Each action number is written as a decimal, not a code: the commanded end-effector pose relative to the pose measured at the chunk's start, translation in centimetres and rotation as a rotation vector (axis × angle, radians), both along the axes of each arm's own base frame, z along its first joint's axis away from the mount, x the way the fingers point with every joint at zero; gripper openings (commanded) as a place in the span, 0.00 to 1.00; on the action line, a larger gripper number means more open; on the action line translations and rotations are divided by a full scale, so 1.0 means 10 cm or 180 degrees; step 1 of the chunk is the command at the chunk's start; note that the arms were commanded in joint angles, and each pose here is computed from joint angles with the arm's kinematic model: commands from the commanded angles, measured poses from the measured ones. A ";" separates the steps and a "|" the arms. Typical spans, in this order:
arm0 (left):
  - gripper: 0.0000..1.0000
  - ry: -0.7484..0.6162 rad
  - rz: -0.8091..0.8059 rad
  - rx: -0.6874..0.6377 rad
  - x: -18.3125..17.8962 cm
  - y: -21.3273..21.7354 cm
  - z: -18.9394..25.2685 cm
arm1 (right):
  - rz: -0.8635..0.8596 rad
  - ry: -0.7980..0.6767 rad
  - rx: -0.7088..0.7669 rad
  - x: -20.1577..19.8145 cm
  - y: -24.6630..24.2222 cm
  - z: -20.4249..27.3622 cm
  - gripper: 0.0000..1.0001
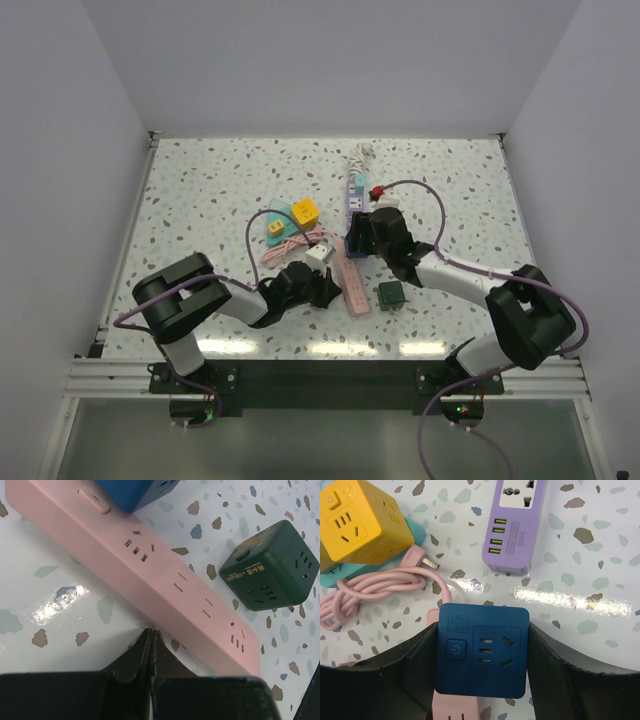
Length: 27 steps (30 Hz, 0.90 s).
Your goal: Insert the plug
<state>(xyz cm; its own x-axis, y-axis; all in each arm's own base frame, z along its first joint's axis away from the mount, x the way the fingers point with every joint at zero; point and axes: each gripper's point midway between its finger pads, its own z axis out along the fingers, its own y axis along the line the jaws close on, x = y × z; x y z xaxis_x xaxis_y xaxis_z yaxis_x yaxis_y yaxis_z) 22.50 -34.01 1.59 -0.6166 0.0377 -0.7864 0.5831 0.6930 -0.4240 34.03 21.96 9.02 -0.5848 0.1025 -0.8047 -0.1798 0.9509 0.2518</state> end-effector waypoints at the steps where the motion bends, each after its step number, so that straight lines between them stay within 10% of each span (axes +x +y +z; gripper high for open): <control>1: 0.00 0.0176 0.0142 0.0571 -0.12 0.36 -0.32 | -0.0087 -0.0448 0.0154 0.17 0.04 0.52 0.00; 27: 0.47 -0.0154 0.0131 -0.0370 -0.02 -0.16 0.78 | -0.0236 -0.0859 0.0221 -0.14 -0.35 1.10 0.00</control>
